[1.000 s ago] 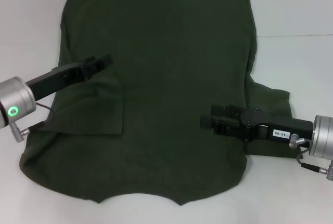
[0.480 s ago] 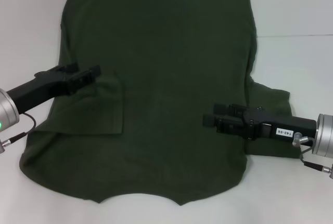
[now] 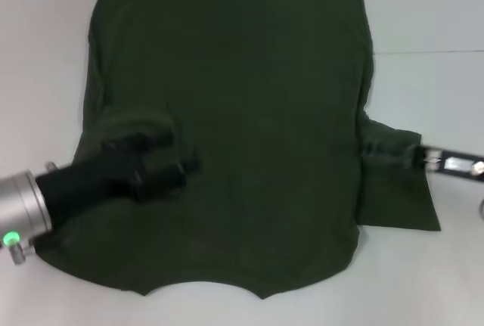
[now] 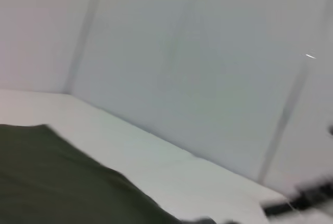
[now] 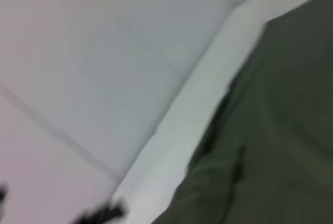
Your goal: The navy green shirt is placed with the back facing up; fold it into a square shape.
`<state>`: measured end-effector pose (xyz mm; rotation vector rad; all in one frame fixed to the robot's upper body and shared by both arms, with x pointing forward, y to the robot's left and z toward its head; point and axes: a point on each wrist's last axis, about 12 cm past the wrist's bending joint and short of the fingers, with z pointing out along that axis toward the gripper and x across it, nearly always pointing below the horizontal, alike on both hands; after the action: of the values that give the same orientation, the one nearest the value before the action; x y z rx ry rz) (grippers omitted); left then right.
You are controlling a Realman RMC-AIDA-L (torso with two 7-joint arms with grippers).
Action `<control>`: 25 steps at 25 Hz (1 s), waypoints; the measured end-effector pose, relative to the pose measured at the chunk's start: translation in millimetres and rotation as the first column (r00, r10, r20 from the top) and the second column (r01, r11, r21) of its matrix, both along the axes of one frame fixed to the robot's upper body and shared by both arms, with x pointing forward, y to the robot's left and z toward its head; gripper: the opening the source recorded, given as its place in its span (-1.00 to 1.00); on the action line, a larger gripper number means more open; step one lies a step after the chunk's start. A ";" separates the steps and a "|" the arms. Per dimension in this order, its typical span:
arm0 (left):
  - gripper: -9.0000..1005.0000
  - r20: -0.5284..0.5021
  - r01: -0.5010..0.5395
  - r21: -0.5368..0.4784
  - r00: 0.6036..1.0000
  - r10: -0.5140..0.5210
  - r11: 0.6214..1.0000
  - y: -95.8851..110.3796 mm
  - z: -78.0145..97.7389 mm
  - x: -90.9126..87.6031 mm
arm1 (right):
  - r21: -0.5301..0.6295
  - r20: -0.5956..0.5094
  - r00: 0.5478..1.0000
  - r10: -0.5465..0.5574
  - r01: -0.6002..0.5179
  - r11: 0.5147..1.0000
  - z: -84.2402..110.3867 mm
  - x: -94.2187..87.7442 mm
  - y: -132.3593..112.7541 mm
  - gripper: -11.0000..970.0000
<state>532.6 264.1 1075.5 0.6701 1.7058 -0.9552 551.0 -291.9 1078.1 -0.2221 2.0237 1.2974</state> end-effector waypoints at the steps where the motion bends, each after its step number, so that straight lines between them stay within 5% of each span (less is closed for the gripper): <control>1: 0.52 0.010 0.022 0.010 1.000 -0.022 1.000 -2.2 -2.2 -2.7 | 0.007 -0.025 0.999 -0.037 0.037 0.999 1.7 1.0 -8.0 0.63; 8: 0.52 0.061 0.149 0.069 0.986 -0.154 0.986 -22.1 -17.3 -14.9 | -0.004 -0.151 0.955 -0.255 0.257 0.966 2.5 3.8 -52.4 0.63; 18: 0.52 0.057 0.193 0.071 0.979 -0.197 0.979 -33.5 -24.2 -18.6 | -0.139 -0.270 0.899 -0.344 0.318 0.938 -5.6 1.0 -80.2 0.63; 25: 0.52 0.062 0.201 0.079 0.977 -0.206 0.976 -34.9 -25.7 -19.7 | -0.169 -0.273 0.887 -0.373 0.337 0.926 -13.6 3.8 -74.7 0.63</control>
<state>512.9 229.2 1049.7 0.9305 1.6383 -1.0027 554.8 -366.6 1064.5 0.3043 2.2644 1.0265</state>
